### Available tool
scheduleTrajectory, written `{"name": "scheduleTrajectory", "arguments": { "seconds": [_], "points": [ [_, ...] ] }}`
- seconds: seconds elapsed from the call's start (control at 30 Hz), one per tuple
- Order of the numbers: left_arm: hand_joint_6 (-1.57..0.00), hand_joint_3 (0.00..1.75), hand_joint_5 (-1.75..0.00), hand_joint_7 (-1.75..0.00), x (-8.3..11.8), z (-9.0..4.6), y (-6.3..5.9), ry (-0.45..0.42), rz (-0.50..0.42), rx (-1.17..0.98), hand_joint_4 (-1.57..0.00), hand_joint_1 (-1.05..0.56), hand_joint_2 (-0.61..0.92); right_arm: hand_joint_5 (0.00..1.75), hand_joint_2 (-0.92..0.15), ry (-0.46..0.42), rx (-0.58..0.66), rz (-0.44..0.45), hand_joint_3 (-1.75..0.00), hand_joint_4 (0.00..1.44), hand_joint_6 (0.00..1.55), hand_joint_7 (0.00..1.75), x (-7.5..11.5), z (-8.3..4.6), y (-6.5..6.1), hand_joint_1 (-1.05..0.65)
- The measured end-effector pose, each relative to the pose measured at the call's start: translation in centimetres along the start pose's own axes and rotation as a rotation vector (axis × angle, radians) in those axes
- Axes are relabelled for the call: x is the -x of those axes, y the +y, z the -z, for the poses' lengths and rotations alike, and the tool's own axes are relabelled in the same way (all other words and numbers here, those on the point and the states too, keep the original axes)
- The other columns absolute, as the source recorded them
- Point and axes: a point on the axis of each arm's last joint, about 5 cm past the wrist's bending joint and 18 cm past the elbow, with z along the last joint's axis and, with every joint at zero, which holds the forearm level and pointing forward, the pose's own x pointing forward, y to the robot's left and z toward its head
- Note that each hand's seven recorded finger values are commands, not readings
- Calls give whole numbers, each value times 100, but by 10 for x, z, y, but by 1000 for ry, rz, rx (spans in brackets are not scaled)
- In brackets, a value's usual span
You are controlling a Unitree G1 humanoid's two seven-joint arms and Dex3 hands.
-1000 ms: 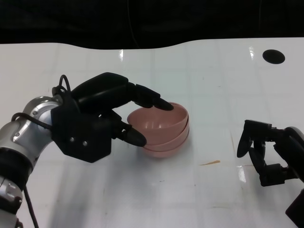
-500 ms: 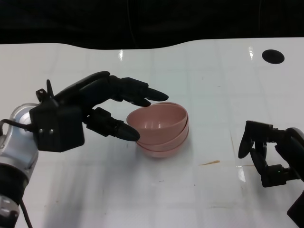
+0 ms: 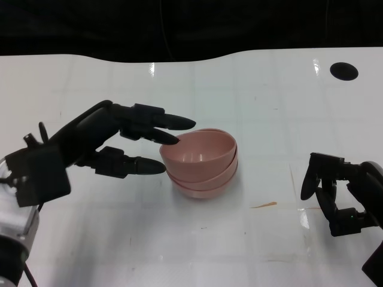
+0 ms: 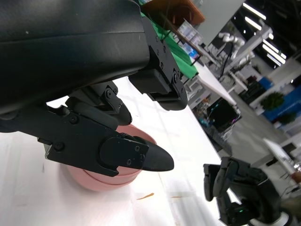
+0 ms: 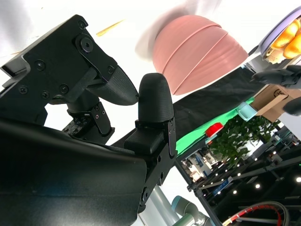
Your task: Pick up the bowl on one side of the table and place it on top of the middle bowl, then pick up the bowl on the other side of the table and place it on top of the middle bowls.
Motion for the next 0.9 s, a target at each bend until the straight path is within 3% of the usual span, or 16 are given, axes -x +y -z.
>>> {"name": "scheduleTrajectory", "arguments": {
  "seconds": [0.17, 0.2, 0.27, 0.43, 0.77, 0.8, 0.9],
  "points": [
    [-72, 30, -6, -3, 13, 4, -5, -14, -53, 97, -88, -32, 91, 175, -37, 4, -3, -2, -156, 90, 67, 171, 1, 1, 0, -1],
    [-72, 35, -6, -3, 15, 5, -6, -12, -64, 114, -89, -28, 88, 175, -37, 6, -3, -2, -156, 90, 67, 171, 1, 1, 0, -1],
    [-73, 70, -6, -1, 19, 5, -7, -2, -80, 136, -89, -20, 72, 175, -37, 9, -4, -3, -156, 90, 67, 171, 2, 2, 1, -1],
    [-75, 98, -5, -1, 32, 8, -13, 15, -123, 186, -90, -14, 60, 175, -36, 9, -3, -1, -156, 91, 67, 170, 3, 2, 0, -1],
    [-88, 99, -14, -6, 52, 13, -22, 27, -239, 293, -101, -1, 63, 175, -37, 7, -6, -5, -156, 90, 67, 170, 5, 2, -1, 0],
    [-90, 91, -20, -5, 54, 14, -24, 26, -256, 307, -99, -2, 68, 175, -37, 8, -5, -5, -156, 90, 67, 170, 5, 2, -1, 0],
    [-103, 85, -78, -5, 58, 16, -27, 17, -284, 323, -82, -1, 74, 175, -37, 8, -6, -9, -157, 90, 67, 170, 6, 2, -1, 0]
  ]
}}
